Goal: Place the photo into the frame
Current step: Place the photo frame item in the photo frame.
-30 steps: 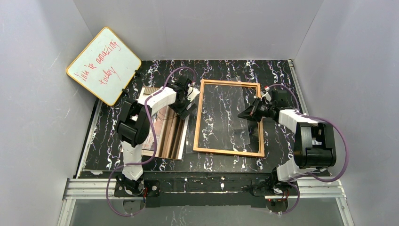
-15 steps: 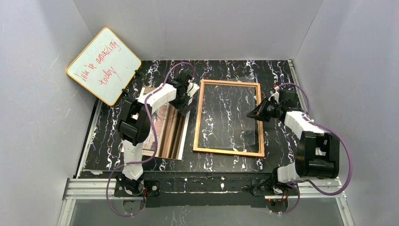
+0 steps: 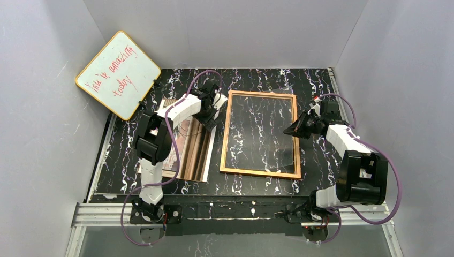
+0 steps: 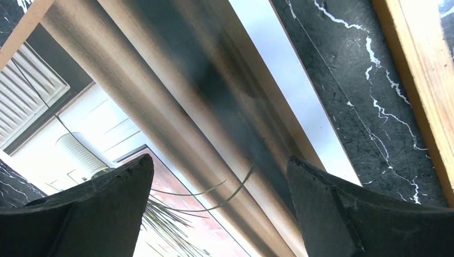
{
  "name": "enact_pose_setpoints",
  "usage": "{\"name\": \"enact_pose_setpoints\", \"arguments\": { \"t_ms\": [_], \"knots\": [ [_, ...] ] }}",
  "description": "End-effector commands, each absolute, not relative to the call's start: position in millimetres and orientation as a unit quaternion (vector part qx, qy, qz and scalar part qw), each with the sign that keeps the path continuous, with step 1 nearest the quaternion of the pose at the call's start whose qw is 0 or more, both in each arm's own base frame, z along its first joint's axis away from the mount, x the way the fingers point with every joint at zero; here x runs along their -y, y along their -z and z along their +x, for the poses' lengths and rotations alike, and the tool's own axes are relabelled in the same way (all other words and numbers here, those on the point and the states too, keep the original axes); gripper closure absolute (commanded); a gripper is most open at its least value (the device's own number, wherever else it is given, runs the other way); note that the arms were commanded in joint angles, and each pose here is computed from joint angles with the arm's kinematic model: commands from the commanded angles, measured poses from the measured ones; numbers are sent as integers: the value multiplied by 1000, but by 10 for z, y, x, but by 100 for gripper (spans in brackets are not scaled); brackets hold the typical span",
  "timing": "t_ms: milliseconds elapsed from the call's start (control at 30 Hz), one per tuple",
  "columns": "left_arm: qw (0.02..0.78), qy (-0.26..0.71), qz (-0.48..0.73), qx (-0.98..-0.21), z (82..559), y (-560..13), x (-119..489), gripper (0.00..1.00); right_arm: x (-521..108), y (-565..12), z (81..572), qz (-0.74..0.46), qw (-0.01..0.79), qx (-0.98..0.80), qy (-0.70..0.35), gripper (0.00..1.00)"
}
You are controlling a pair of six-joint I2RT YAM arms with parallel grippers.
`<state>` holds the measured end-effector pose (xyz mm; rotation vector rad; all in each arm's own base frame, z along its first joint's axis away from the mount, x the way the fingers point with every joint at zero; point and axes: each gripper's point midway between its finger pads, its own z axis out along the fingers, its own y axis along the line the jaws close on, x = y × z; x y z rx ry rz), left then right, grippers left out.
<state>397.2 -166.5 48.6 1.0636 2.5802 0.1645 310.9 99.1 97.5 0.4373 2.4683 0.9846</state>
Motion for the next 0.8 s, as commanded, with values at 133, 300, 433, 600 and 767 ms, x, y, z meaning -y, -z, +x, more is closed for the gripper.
{"name": "enact_pose_setpoints", "arguments": {
  "t_ms": [133,300,433,600,767],
  "knots": [
    [171,-52,372,-911,3988,-547,1708,9,-899,-1175,3210,151,258,-889,-346,99],
    [170,-50,373,-911,3980,-541,1719,8,-925,-1103,3169,153,240,-892,-352,99],
    [167,-48,375,-911,3951,-524,1731,8,-926,-1088,3146,150,235,-894,-352,99],
    [165,-47,377,-910,3948,-505,1745,9,-942,-1047,3094,147,220,-897,-354,99],
    [165,-47,378,-910,3950,-497,1757,9,-915,-1044,3073,150,220,-900,-345,99]
  ]
}}
